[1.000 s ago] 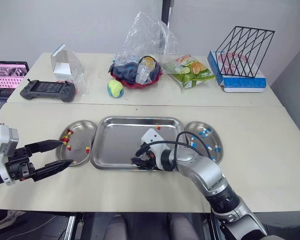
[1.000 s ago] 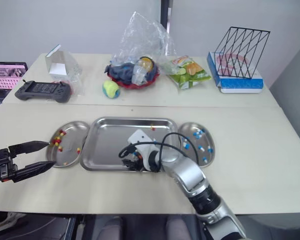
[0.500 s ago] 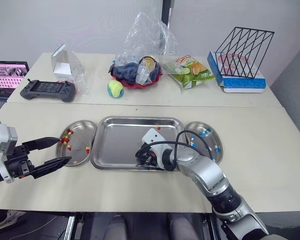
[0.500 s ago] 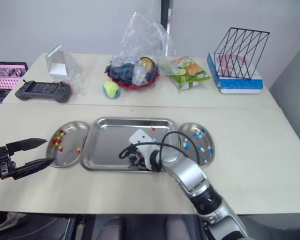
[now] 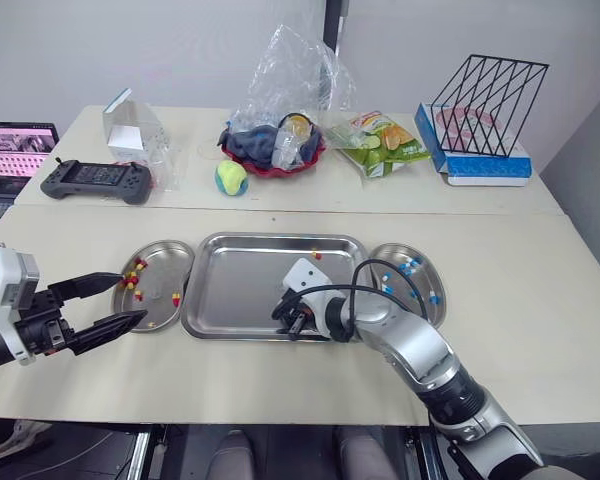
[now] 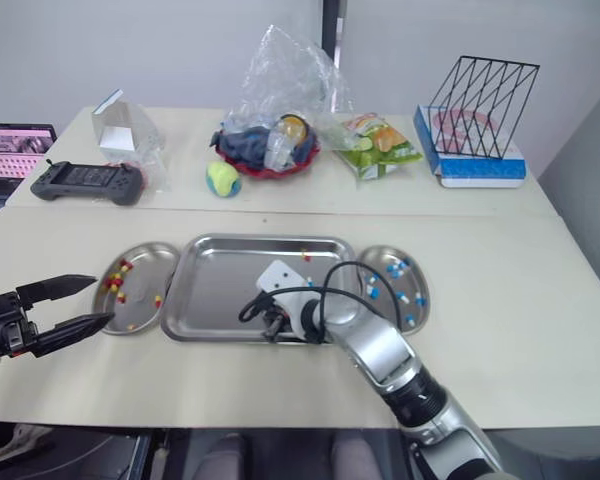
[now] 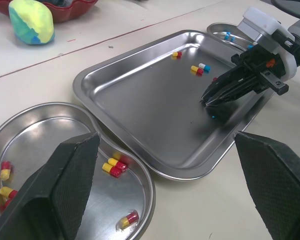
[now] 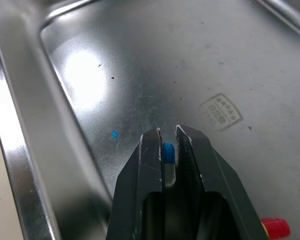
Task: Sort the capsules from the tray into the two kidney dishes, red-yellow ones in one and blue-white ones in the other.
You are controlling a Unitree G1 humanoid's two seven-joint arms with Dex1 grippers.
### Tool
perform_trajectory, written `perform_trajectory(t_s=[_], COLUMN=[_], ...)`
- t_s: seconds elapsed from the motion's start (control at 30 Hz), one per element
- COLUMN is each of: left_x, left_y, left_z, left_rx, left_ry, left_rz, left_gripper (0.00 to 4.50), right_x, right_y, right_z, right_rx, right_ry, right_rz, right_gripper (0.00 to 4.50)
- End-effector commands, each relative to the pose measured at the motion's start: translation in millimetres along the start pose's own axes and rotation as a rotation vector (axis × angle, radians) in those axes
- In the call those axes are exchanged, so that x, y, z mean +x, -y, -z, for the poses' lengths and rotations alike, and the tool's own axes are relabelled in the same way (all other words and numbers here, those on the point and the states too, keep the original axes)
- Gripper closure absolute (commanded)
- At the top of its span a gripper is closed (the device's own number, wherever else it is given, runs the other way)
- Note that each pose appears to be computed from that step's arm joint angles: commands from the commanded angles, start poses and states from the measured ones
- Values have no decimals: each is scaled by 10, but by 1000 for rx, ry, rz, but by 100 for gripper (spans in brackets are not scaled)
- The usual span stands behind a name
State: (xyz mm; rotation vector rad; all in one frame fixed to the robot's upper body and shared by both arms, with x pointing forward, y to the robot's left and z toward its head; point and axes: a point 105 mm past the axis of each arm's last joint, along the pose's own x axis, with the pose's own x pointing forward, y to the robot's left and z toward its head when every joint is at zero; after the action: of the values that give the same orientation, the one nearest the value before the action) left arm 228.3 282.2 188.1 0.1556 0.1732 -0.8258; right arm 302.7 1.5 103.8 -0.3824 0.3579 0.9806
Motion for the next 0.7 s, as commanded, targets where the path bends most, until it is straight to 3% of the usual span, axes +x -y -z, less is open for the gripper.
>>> perform_trajectory(t_s=[0.03, 0.43, 0.53, 0.7], left_x=[11, 35, 35, 36], left_y=[12, -2, -6, -9], left_z=[-80, -62, -64, -69], left_rx=[39, 41, 40, 41], left_ry=[19, -2, -2, -1], left_rz=[6, 15, 16, 16], left_gripper=[0, 0, 0, 0], right_x=[-31, -85, -87, -87], right_y=[39, 3, 10, 16], right_z=[144, 215, 216, 251], right_rx=[5, 31, 26, 29], right_ry=[-61, -85, -88, -97], right_rz=[7, -17, -11, -3], right_gripper=[395, 395, 319, 319])
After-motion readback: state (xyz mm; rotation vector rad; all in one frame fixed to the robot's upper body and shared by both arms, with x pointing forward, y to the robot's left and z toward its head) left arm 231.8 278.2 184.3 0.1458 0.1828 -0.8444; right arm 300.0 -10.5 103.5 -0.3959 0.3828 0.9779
